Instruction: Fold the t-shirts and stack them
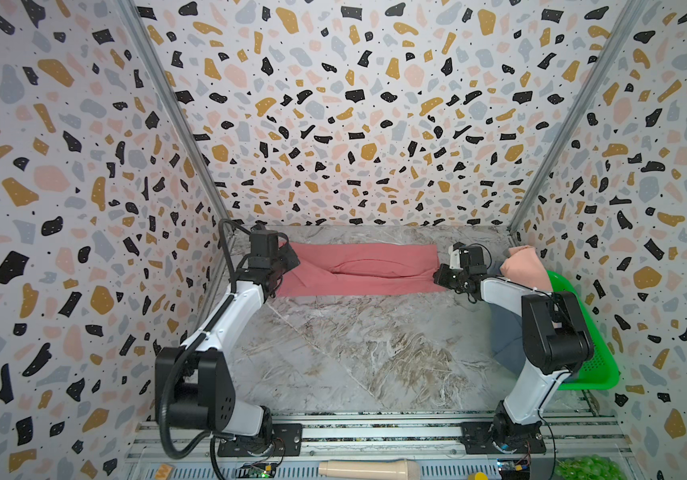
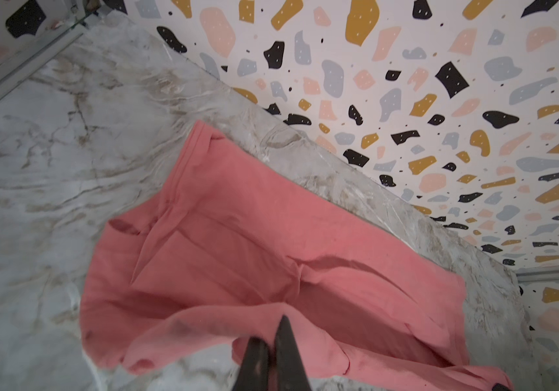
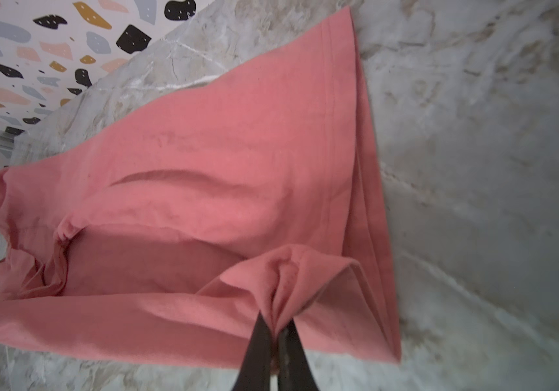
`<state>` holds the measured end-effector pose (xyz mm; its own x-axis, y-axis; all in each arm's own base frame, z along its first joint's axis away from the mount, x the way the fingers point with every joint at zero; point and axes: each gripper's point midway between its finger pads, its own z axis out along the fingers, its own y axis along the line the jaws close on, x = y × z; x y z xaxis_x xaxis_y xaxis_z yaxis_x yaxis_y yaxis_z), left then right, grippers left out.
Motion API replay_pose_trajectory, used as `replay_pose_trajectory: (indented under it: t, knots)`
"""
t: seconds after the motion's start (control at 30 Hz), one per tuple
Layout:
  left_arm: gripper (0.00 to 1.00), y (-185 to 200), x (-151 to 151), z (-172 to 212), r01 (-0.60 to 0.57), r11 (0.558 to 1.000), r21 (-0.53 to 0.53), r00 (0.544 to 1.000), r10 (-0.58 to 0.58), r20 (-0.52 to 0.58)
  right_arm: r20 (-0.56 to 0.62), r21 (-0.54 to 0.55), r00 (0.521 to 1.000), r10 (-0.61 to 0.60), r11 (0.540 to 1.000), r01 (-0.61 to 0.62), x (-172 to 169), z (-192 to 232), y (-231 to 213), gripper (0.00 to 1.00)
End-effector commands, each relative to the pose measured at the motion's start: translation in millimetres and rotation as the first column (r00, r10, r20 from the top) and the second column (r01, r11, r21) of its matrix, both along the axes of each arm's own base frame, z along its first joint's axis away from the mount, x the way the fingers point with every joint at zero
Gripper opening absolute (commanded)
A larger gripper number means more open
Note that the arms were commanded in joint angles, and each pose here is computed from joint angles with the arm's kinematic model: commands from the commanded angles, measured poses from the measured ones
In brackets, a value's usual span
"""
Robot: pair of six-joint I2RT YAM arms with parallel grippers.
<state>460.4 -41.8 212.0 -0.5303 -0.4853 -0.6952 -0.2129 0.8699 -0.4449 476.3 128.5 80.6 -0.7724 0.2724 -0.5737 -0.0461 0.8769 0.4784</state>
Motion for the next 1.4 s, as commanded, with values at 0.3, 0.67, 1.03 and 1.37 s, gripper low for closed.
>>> replay_pose_trajectory:
  t: [0.3,0.67,1.03,1.37]
  knots:
    - [0.48,25,113,-15,0.046,0.999,-0.001,0.998,-0.046,0.037,0.066,0.020,0.998,0.018,1.000,-0.019,73,19,-5,0.65]
    - [0.61,7,80,-37,0.051,0.996,-0.076,0.998,-0.052,-0.019,0.166,-0.118,0.985,0.050,0.993,-0.031,21,55,16,0.67]
    - [0.66,-44,67,-122,0.104,0.983,-0.152,0.982,-0.126,-0.144,0.155,-0.090,0.973,0.169,0.984,-0.157,87,8,70,0.67]
    - [0.67,-44,89,-187,0.085,0.987,-0.140,0.958,-0.119,-0.260,-0.096,-0.076,0.975,0.199,0.975,-0.206,33,-57,69,0.62]
